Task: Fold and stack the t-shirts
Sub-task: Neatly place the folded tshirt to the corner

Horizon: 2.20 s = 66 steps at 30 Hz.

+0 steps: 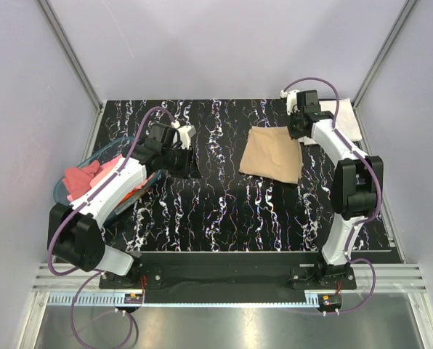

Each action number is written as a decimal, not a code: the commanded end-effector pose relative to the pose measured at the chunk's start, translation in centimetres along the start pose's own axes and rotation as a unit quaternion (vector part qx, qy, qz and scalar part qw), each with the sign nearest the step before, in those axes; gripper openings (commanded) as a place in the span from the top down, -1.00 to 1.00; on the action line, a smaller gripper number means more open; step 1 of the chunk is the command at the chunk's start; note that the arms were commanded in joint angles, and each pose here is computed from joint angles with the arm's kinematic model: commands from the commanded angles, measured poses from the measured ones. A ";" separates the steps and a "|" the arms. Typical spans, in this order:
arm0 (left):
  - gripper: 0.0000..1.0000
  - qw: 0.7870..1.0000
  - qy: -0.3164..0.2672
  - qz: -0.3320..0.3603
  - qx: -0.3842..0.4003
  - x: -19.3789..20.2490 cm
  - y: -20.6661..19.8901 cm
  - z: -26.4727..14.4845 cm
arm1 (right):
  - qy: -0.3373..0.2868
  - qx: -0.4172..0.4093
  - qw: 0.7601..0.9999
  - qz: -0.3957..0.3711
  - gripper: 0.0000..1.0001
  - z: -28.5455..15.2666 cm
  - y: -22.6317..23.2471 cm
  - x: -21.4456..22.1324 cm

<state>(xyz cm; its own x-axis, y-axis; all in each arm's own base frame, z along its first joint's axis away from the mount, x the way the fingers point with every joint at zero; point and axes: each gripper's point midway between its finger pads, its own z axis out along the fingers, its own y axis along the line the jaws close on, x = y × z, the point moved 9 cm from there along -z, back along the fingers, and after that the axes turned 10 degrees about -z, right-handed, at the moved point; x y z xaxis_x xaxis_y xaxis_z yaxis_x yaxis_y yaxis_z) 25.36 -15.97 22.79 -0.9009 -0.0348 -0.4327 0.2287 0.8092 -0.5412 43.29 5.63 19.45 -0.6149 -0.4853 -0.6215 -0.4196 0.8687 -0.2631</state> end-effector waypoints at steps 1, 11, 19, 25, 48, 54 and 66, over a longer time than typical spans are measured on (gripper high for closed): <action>0.28 1.000 -0.017 0.005 0.022 -0.5 -0.5 -0.4 | -0.041 0.061 0.996 -0.059 1.00 -2.8 -3.0 -2.4; 0.24 1.000 -0.019 0.006 0.022 -0.7 -0.4 -0.5 | -0.008 0.129 0.985 -0.110 1.00 -1.5 -8.6 -2.2; 0.24 0.999 -0.014 0.005 0.032 -0.8 -0.6 -0.3 | -0.032 0.168 0.977 -0.125 1.00 -2.6 -13.4 -3.5; 0.24 0.999 -0.019 0.000 0.038 -0.9 -0.5 -0.6 | -0.028 0.193 0.969 -0.154 1.00 -2.5 -15.6 -4.1; 0.24 0.997 -0.007 -0.005 0.072 -0.4 -0.8 -0.4 | -0.053 0.256 0.945 -0.197 1.00 -1.4 -20.4 -5.8; 0.25 0.998 -0.006 -0.006 0.069 -0.5 -0.8 -0.2 | -0.052 0.265 0.942 -0.201 1.00 -0.4 -21.5 -6.0; 0.25 0.998 -0.001 -0.009 0.067 -0.5 -0.6 0.1 | -0.070 0.278 0.940 -0.183 1.00 0.6 -23.9 -5.9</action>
<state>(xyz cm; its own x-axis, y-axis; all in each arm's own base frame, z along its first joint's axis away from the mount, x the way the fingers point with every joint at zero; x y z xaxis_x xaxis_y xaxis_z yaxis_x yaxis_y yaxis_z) 25.29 -16.25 22.99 -0.9142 -0.0434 -0.4030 0.2400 0.7434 -0.6243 56.41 -10.88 25.63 -0.4449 -0.7725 -0.4530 -0.2644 0.5966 -0.7577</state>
